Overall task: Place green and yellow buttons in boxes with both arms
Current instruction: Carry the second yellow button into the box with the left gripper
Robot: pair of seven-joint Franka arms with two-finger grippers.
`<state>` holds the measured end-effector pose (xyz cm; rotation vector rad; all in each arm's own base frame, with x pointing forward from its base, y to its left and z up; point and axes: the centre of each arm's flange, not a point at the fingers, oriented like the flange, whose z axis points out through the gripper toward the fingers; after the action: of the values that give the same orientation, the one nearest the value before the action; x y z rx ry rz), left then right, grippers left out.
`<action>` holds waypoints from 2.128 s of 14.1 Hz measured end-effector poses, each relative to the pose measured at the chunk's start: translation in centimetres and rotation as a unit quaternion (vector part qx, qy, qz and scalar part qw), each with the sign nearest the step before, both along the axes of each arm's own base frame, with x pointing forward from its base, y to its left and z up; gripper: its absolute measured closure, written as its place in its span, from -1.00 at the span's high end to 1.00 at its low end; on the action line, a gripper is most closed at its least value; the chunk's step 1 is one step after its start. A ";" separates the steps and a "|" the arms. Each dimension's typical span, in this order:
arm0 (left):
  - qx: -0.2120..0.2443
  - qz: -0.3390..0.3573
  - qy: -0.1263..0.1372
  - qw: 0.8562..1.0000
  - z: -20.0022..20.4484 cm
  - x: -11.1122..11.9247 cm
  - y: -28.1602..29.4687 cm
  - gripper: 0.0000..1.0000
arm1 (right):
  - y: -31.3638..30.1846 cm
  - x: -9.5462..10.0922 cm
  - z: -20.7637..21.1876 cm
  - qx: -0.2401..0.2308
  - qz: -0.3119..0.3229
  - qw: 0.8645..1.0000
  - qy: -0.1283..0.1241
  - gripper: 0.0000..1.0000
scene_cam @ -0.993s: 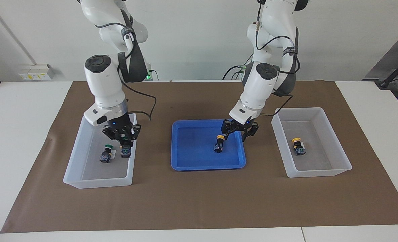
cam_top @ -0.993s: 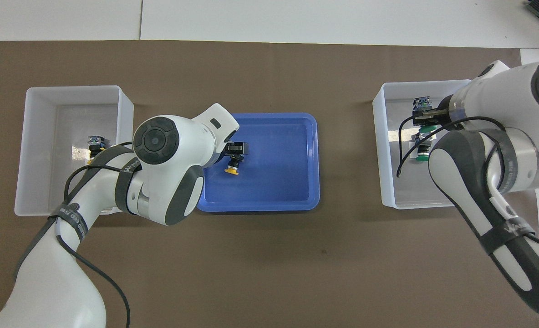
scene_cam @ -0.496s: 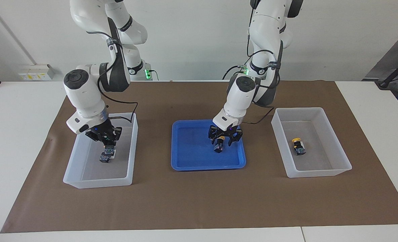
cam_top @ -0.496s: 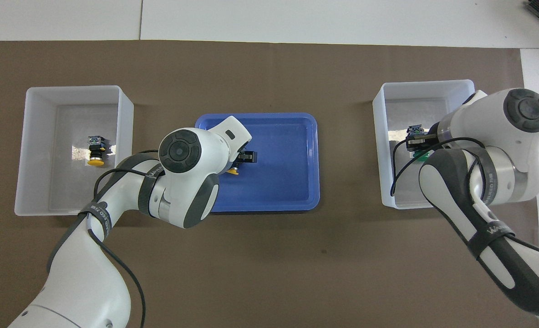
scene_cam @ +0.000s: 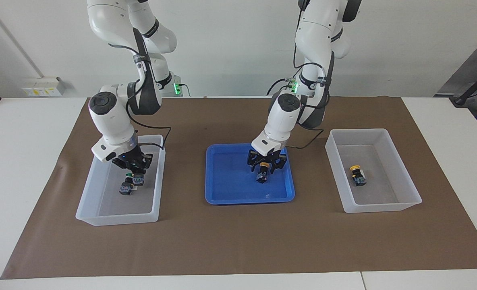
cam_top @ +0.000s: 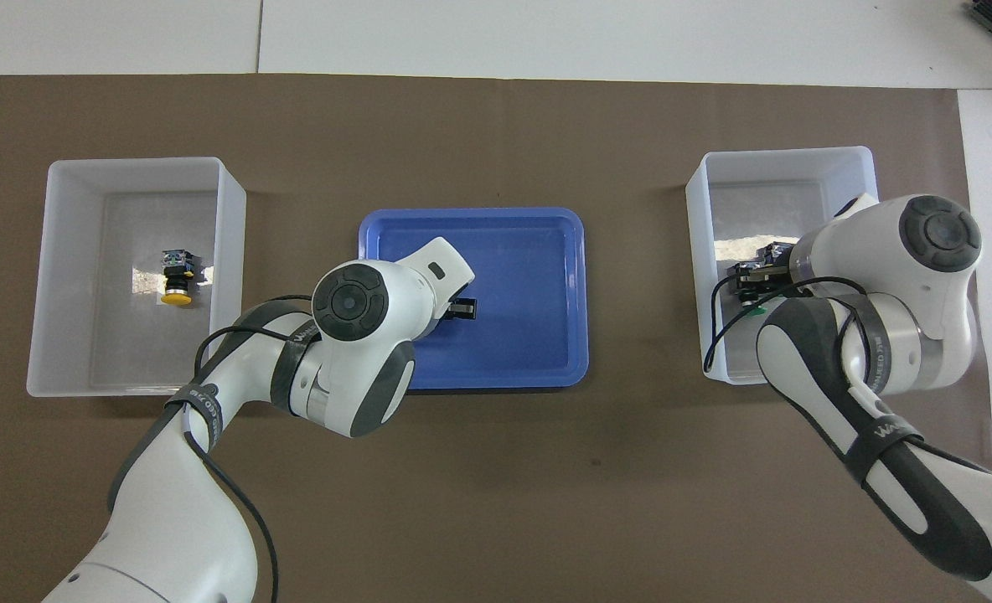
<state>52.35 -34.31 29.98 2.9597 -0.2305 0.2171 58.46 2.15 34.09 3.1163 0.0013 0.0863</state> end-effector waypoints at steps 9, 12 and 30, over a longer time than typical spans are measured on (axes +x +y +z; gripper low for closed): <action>-0.002 0.018 -0.008 1.000 1.5 2.0 1.5 -0.34 | -1.0 2.0 14.2 -0.010 -0.014 0.999 -0.047 1.00; -0.001 0.043 0.008 0.999 5.8 5.6 4.1 -0.34 | -1.9 1.2 20.2 -0.016 -0.027 0.999 -0.036 1.00; 0.044 0.026 0.028 0.998 8.3 9.8 41.5 -0.34 | -7.9 -4.6 30.7 -0.007 -0.084 0.996 0.004 1.00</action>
<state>62.17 7.20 38.23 3.0574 -0.1597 0.1344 53.91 -5.76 64.81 3.0868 -0.2592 0.0687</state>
